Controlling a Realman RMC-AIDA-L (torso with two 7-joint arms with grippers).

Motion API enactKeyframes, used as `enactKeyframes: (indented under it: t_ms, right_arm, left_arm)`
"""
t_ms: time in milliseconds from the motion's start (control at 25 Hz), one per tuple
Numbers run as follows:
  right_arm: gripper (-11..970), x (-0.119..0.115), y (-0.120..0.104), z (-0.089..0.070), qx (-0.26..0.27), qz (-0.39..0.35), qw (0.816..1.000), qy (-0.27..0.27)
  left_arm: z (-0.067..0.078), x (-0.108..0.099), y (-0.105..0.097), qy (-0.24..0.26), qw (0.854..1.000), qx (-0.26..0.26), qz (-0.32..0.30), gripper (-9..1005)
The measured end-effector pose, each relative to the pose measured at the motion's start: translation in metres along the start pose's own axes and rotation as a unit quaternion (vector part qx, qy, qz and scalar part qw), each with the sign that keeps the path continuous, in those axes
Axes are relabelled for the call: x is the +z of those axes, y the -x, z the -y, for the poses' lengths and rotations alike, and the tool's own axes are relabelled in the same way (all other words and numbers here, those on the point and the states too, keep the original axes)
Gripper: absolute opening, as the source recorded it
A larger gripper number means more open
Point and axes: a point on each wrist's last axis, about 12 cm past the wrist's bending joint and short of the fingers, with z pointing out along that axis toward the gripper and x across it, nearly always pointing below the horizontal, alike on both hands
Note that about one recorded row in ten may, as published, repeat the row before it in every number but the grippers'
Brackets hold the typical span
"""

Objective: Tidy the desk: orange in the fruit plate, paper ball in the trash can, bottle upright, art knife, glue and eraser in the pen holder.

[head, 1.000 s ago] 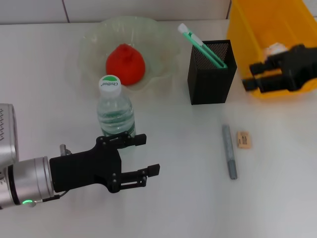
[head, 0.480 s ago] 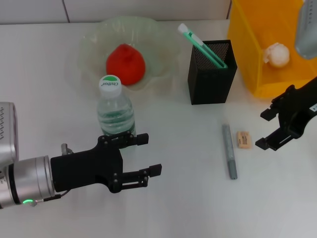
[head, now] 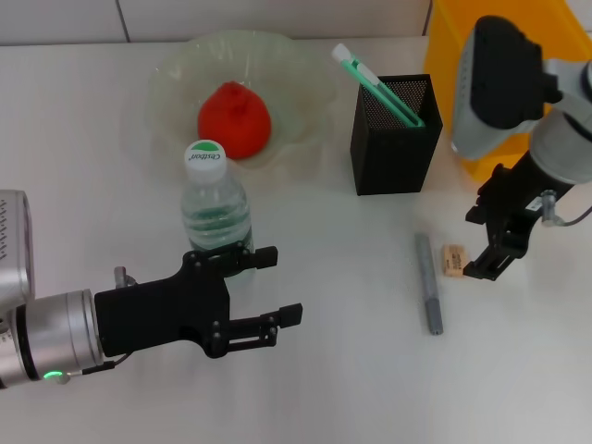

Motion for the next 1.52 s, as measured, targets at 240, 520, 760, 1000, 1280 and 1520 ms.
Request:
enactKeyframes:
  t_ms: [240, 520, 760, 1000, 1280, 1520]
  right_arm:
    - [762, 0.023, 0.011, 0.001, -0.022, -0.021, 1.0, 0.0]
    - [761, 0.031, 0.015, 0.002, -0.028, -0.019, 0.999, -0.006]
    - [761, 0.033, 0.017, 0.002, -0.025, -0.012, 1.0, -0.004]
    - [748, 0.035, 0.017, 0.001, -0.025, -0.013, 1.0, 0.0]
    - [570, 0.036, 0.014, 0.001, -0.023, -0.017, 1.0, 0.001]
    - [386, 0.036, 0.013, 0.0, -0.02, -0.015, 1.0, 0.001]
  left_arm:
    - [-0.001, 0.0, 0.0, 0.003, 1.0, 0.0, 0.002, 781]
    - [-0.002, 0.002, 0.002, 0.002, 1.0, 0.002, 0.002, 781]
    - [-0.003, 0.002, 0.003, 0.001, 1.0, 0.003, 0.001, 781]
    - [-0.003, 0.003, 0.003, 0.001, 1.0, 0.004, 0.001, 781]
    - [-0.003, 0.003, 0.003, 0.001, 1.0, 0.003, 0.001, 781]
    - [-0.003, 0.002, 0.003, 0.001, 1.0, 0.002, 0.001, 781]
